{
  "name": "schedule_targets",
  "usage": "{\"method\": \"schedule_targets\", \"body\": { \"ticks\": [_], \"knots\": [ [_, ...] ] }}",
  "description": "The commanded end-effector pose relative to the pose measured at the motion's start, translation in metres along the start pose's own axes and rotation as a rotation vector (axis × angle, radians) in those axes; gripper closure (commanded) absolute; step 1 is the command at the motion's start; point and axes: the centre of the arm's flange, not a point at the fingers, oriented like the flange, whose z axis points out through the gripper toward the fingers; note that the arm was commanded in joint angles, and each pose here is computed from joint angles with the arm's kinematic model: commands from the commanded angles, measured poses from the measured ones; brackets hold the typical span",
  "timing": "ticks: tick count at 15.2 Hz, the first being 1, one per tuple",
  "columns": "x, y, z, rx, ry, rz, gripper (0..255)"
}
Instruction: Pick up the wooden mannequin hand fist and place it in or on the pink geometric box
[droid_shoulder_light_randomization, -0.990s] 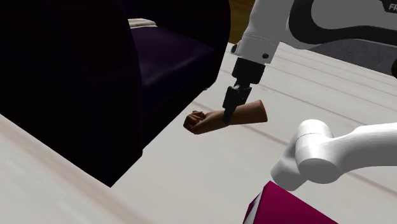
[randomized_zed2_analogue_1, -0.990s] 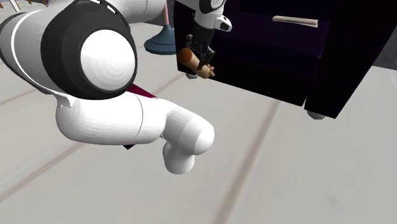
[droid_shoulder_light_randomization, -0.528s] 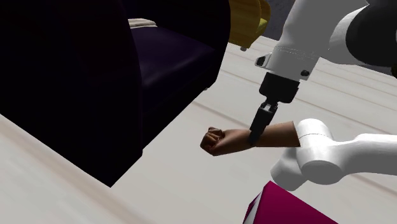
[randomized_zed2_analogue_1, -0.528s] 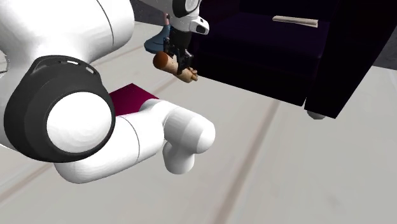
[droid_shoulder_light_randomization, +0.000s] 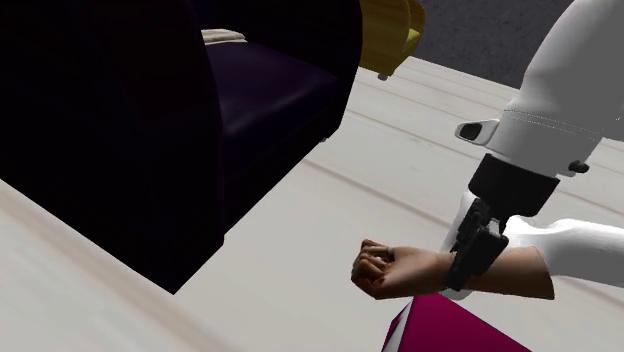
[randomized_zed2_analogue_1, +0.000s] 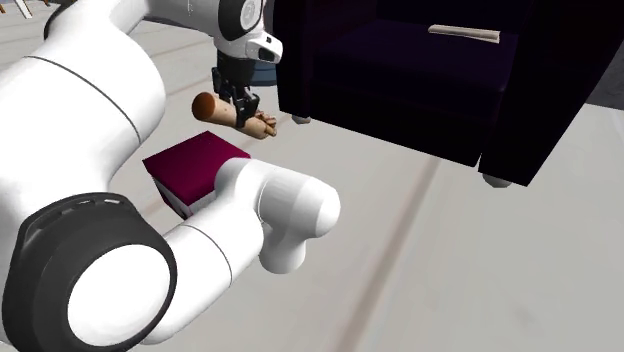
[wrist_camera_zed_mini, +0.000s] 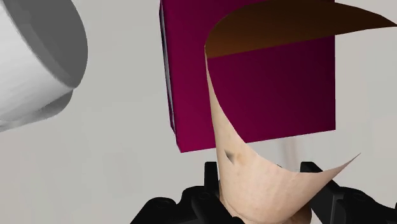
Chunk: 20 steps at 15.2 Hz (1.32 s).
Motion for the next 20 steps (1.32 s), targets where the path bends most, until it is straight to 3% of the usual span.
{"method": "schedule_targets", "body": {
  "ticks": [1, 9, 20],
  "knots": [
    [-0.025, -0.008, 0.006, 0.001, -0.001, 0.001, 255],
    [-0.123, -0.038, 0.027, 0.001, -0.001, 0.001, 255],
    [-0.117, -0.022, 0.087, 0.001, -0.001, 0.001, 255]
  ]
}}
